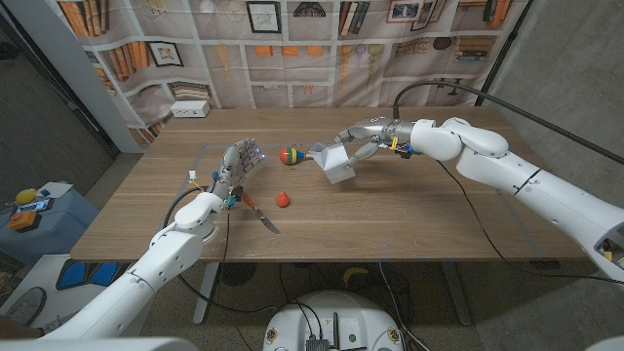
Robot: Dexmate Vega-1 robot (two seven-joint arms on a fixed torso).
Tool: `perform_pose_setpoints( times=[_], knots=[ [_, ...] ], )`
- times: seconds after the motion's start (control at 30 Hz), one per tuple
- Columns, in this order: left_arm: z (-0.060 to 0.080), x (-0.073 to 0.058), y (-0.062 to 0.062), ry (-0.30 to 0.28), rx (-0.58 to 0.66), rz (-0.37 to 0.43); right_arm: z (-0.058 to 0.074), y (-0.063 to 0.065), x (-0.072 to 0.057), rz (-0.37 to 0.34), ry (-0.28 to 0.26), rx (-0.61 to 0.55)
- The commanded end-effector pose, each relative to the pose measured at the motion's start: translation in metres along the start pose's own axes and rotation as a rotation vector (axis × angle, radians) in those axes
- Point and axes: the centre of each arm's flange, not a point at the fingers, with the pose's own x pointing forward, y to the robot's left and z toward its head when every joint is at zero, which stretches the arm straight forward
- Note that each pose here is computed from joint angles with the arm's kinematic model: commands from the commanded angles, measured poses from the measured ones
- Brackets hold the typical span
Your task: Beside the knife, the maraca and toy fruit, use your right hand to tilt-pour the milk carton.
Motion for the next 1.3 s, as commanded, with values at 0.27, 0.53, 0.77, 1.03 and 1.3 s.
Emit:
perform_pose_setpoints(
  times=[0.27, 0.53, 0.77, 1.03, 1.3],
  knots=[
    [0.002, 0.001, 0.003, -0.008, 0.000, -0.001, 0.014, -0.033, 0.002, 0.112, 0.077, -0.222],
    [0.003, 0.002, 0.004, -0.013, 0.000, -0.003, 0.018, -0.042, 0.001, 0.161, 0.110, -0.312],
    [0.002, 0.002, 0.004, -0.008, -0.001, -0.003, 0.022, -0.048, 0.001, 0.214, 0.148, -0.386],
    [0.001, 0.001, 0.005, -0.005, -0.002, 0.000, 0.029, -0.052, 0.004, 0.278, 0.185, -0.471],
    [-0.003, -0.001, 0.005, -0.001, -0.009, 0.006, 0.033, -0.055, 0.006, 0.320, 0.211, -0.522]
  ],
)
